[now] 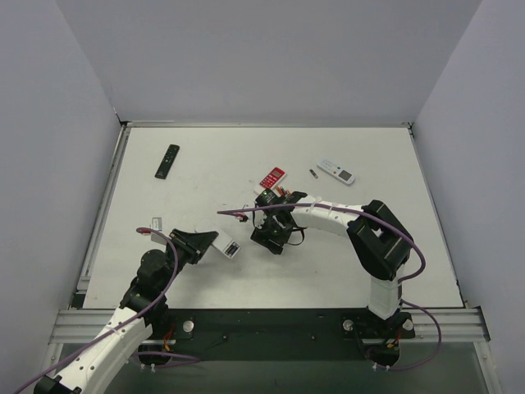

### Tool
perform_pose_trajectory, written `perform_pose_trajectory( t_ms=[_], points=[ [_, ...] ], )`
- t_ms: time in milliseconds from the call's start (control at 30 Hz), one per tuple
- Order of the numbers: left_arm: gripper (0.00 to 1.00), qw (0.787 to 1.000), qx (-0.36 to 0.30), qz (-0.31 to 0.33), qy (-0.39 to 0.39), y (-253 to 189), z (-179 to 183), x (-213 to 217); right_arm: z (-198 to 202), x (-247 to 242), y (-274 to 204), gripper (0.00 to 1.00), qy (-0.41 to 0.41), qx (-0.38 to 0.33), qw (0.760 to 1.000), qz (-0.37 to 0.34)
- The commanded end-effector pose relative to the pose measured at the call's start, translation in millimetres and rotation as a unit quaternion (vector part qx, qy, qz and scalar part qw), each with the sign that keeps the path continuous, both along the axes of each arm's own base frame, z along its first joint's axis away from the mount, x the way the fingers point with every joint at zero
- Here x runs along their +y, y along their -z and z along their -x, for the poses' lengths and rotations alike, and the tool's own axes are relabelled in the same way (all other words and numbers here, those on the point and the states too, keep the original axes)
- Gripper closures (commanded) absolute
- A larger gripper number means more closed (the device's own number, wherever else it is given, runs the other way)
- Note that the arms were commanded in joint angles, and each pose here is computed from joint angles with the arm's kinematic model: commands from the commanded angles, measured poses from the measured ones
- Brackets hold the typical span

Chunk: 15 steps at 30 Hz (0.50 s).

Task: Load the batteries into the remote control
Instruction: Pick up the battery cover at the center of the board.

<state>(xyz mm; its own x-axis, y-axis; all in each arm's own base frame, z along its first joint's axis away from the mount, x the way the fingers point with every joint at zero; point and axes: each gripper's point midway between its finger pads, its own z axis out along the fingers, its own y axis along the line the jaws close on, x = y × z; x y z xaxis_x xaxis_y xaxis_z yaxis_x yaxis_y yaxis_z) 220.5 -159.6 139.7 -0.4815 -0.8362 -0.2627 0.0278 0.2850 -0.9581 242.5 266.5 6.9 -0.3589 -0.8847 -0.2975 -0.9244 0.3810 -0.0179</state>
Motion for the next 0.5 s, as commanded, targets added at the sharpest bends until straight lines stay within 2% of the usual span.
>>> perform_pose_trajectory(
  t_ms=[0,267,467],
  points=[
    [1.0,0.999,0.041,-0.016,0.006,53,10,3,15,-3,10,0.46,0.002,0.032,0.999,0.014],
    [1.0,0.999,0.041,-0.017,0.003,53,10,4,20,5,16,0.5,0.018,0.016,1.0,0.001],
    [1.0,0.999,0.047,-0.018,0.003,56,11,4,22,8,16,0.59,0.028,0.009,1.0,-0.009]
  ],
)
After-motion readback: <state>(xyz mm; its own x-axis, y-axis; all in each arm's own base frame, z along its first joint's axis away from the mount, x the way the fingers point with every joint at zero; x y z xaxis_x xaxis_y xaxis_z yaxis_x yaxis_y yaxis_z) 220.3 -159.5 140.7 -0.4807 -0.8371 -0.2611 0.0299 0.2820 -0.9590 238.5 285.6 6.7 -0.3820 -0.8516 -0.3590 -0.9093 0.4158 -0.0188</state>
